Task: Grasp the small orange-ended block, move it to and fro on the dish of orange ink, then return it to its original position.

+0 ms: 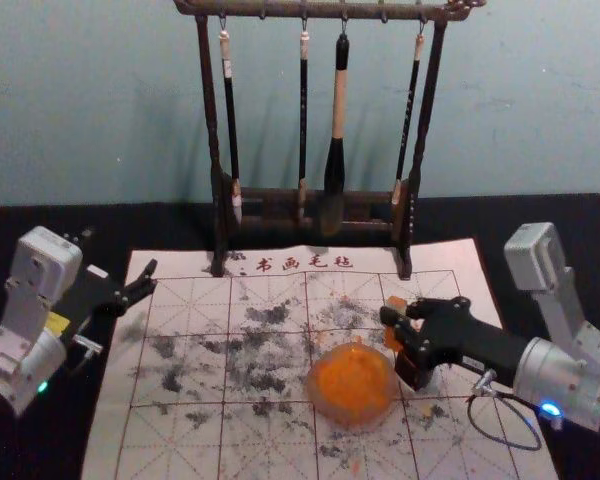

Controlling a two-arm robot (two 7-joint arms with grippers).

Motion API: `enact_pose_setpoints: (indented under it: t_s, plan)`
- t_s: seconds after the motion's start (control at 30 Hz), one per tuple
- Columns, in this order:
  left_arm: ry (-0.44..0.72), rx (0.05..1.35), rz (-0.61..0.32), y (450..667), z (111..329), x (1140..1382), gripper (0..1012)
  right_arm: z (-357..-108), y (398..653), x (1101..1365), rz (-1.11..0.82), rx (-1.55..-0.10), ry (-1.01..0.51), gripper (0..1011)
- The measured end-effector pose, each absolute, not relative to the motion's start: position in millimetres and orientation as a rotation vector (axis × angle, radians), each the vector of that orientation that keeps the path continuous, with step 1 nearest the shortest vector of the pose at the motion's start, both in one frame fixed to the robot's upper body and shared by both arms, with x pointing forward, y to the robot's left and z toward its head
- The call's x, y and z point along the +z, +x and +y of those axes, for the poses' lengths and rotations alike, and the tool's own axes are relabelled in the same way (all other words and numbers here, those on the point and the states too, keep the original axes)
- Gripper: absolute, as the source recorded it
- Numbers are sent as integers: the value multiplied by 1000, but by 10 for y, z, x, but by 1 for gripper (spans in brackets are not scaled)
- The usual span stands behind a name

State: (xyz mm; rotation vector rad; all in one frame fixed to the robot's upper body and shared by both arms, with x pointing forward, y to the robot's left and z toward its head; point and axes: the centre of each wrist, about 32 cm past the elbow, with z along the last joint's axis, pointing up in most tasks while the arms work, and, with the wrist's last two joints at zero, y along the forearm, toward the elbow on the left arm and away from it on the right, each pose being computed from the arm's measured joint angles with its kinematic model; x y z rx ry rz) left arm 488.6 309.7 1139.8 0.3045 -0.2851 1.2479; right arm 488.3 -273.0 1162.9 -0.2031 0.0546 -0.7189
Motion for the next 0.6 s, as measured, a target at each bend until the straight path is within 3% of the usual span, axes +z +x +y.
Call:
enact_pose_setpoints:
  t_s: [0.6]
  plan:
    - [304,1248,-285,4886,3097,11398,1001,-2924,4640,11608,20,-781,-195,86]
